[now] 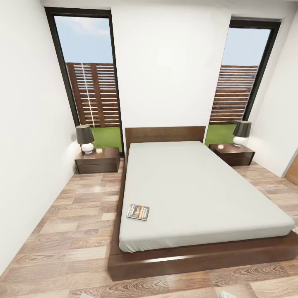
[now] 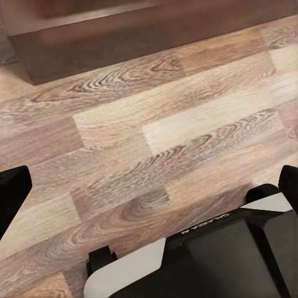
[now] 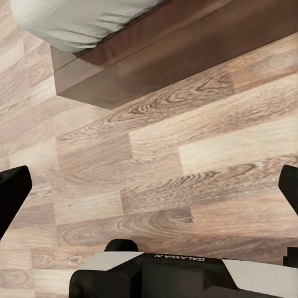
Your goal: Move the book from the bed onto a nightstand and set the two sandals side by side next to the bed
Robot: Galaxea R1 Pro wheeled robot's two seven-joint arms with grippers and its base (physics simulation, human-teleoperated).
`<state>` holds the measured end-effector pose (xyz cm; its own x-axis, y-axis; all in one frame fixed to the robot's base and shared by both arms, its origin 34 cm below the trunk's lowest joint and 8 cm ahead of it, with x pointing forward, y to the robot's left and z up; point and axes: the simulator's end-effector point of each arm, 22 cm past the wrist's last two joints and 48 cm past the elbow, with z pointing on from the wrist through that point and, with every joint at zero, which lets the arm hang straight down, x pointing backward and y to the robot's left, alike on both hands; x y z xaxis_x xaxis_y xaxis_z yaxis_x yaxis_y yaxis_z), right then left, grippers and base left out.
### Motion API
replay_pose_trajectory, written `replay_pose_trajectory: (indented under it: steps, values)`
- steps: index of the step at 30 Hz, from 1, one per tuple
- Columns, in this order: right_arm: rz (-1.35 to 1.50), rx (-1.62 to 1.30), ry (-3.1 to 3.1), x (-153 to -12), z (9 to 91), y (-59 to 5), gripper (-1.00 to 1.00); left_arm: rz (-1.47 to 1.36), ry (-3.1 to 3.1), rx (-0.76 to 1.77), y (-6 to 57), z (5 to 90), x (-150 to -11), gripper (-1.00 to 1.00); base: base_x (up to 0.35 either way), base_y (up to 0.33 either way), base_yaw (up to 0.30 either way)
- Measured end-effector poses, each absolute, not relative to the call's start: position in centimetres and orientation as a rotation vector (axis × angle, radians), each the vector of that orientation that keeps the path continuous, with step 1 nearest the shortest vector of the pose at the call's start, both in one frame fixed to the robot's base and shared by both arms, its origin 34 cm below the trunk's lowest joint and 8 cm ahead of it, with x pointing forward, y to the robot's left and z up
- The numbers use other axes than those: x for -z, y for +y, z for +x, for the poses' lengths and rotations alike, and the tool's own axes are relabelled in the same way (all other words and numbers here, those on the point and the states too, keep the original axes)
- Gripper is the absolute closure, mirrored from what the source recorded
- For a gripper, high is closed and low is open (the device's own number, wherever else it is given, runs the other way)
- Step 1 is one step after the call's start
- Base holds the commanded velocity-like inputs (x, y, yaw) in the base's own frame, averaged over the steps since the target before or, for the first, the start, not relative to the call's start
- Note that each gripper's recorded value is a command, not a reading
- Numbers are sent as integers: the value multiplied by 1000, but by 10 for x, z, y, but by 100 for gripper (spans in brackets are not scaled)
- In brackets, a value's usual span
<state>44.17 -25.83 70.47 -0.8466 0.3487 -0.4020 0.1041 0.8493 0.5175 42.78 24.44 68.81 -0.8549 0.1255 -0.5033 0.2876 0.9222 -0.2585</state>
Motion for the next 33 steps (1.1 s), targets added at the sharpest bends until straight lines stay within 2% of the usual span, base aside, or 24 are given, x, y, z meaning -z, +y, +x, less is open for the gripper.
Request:
replay_pose_trajectory:
  steps: [33]
  values:
    - [333, -668, 2531, -705, 442, -259, -100, 297, 2589, 449, 244, 428, -688, -100, 0, 0, 0]
